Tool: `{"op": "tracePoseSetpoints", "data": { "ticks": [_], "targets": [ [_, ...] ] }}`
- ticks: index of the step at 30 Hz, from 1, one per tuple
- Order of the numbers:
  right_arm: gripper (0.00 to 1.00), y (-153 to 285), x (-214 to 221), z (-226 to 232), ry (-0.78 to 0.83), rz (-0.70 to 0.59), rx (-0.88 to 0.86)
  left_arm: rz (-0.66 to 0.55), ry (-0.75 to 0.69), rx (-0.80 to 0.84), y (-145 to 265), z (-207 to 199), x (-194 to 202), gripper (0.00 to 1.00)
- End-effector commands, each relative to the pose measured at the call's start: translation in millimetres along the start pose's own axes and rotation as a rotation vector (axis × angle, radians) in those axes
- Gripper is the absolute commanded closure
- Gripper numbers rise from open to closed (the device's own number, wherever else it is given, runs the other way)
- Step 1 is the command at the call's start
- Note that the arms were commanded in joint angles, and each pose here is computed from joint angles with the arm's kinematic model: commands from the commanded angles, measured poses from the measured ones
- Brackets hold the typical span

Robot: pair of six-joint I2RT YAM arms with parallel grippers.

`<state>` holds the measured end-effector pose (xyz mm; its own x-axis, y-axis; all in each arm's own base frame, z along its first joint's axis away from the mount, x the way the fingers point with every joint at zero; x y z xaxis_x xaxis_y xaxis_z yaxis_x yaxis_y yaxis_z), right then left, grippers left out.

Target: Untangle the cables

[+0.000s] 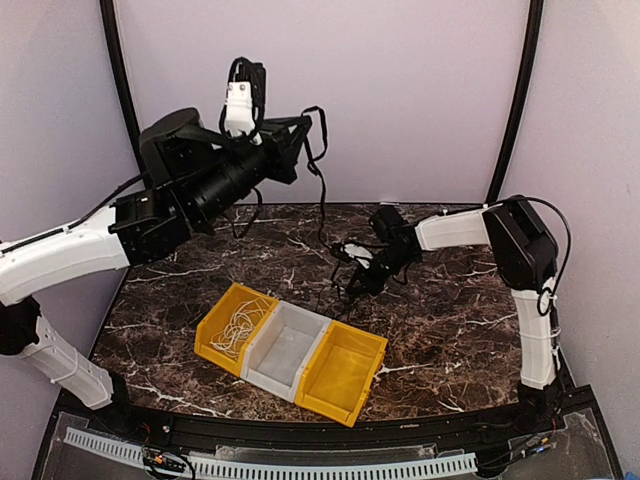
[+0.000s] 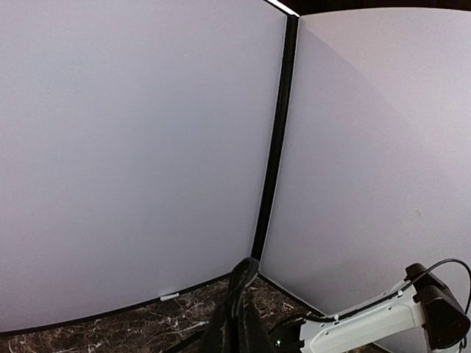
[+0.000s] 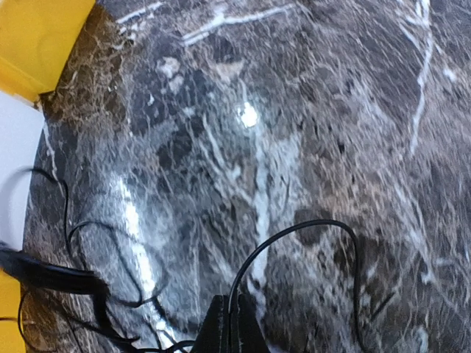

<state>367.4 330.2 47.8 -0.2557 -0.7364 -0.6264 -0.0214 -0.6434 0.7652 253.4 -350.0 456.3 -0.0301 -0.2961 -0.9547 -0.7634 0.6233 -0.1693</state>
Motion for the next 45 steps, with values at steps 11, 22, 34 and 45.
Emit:
{"op": "tracePoseSetpoints", "data": {
  "ticks": [11,22,34,45],
  "targets": [
    [1.00,95.2,113.9,-49.2,-0.287,0.125,0.284,-0.356,-0.056,0.032,89.7,-5.4,-220.5,1.00],
    [0.73,164.0,57.9,-15.7,-0.162,-0.019,0.259,-0.215,0.061,-0.075,113.2,31.8,-155.8,1.00],
    [0.43,206.7,50.0,38.1,-0.051,-0.138,0.292,-0.134,0.080,-0.023,125.8,30.5,-143.2,1.00],
    [0.39,199.4,83.7,54.1,-0.056,-0.169,0.352,0.015,0.150,0.112,95.0,1.3,-108.6,1.00]
  ]
}}
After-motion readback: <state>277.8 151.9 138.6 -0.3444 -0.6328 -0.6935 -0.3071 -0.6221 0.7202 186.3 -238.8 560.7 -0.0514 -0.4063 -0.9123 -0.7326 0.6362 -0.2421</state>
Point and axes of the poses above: each gripper's point midway between its finger pads, its own y axis back along the fingers, its own z axis along the line the jaws close on, x = y × z, the point moved 3 cm from there along y, back along the fingers, and after that the axes turned 5 degrees about y, right-handed, at the moved point
